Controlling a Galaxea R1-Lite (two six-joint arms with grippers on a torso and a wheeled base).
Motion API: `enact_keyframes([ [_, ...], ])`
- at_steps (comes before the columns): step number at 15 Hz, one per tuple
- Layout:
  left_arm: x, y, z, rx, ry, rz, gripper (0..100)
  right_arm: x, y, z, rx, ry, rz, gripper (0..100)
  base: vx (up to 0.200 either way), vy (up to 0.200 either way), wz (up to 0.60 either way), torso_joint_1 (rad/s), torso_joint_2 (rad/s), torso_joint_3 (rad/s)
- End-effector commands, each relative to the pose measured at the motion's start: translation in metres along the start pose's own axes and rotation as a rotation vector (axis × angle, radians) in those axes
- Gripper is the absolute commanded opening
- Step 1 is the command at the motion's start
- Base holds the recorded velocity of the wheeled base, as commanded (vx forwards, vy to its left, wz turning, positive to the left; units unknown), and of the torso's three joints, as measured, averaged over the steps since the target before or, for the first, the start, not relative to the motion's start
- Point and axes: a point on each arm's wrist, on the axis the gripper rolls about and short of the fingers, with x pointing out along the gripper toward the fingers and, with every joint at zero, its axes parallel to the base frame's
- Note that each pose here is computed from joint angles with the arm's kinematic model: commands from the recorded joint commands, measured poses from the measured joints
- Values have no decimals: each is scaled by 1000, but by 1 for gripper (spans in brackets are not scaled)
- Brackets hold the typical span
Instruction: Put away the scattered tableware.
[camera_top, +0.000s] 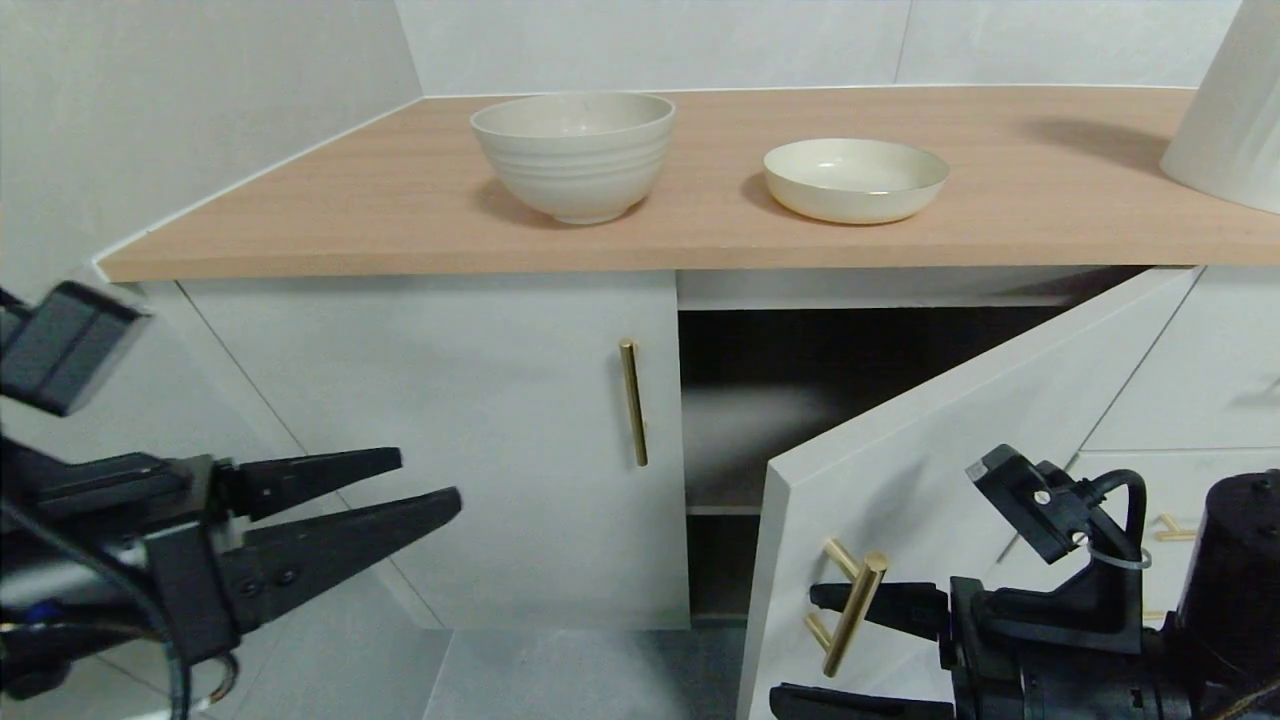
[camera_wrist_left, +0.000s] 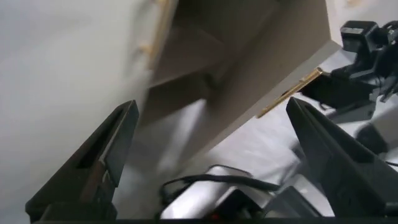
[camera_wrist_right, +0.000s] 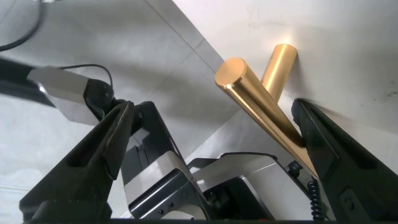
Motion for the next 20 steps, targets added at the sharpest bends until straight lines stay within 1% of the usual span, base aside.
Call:
enact_keyframes([
  [1, 53, 9, -19, -61, 142, -70, 100, -1, 1, 0, -1, 0, 1, 100, 0, 0, 0, 0, 0, 0],
  [2, 64, 9, -23, -84, 165, -85, 100, -1, 1, 0, 0, 1, 0, 100, 0, 0, 0, 0, 0, 0],
  [3, 71, 11, -24, -89, 168, -90, 0, -1, 1, 0, 0, 1, 0, 100, 0, 0, 0, 0, 0, 0],
  [4, 81, 14, -22, -81, 148, -97, 0, -1, 1, 0, 0, 1, 0, 100, 0, 0, 0, 0, 0, 0],
  [5, 99, 19, -21, -61, 113, -108, 0, -1, 1, 0, 0, 1, 0, 100, 0, 0, 0, 0, 0, 0],
  [6, 108, 23, -23, -54, 101, -108, 0, 0, 0, -1, 0, 2, -1, 100, 0, 0, 0, 0, 0, 0],
  [7, 116, 25, -27, -48, 105, -113, 0, 0, 0, -1, 0, 2, -1, 100, 0, 0, 0, 0, 0, 0],
  [9, 138, 16, -40, -19, 90, -188, 0, 0, 0, -1, 2, 6, -2, 100, 0, 0, 0, 0, 0, 0],
  [10, 146, 10, -47, -7, 88, -224, 0, 0, 0, -2, 2, 8, -3, 100, 0, 0, 0, 0, 0, 0],
  [12, 166, 0, -62, 5, 107, -273, 0, 1, -1, -3, 5, 13, -5, 100, 0, 0, 0, 0, 0, 0],
  [13, 175, -6, -71, 15, 108, -306, 0, 0, -1, -3, 5, 12, -7, 100, 0, 0, 0, 0, 0, 0],
  [14, 182, -10, -78, 26, 93, -333, 0, 0, -1, -3, 4, 11, -6, 100, 0, 0, 0, 0, 0, 0],
  [16, 188, -12, -85, 48, 37, -355, 0, 0, -1, -3, 4, 13, -7, 100, 0, 0, 0, 0, 0, 0],
  [17, 192, -16, -90, 55, 29, -367, 0, 0, -1, -3, 3, 12, -7, 100, 0, 0, 0, 0, 0, 0],
  [18, 193, -17, -91, 54, 23, -357, 0, -1, -1, -4, 3, 12, -7, 100, 0, 0, 0, 0, 0, 0],
  [20, 198, -22, -98, 51, 42, -362, 0, 0, -2, -5, 6, 17, -9, 100, 0, 0, 0, 0, 0, 0],
])
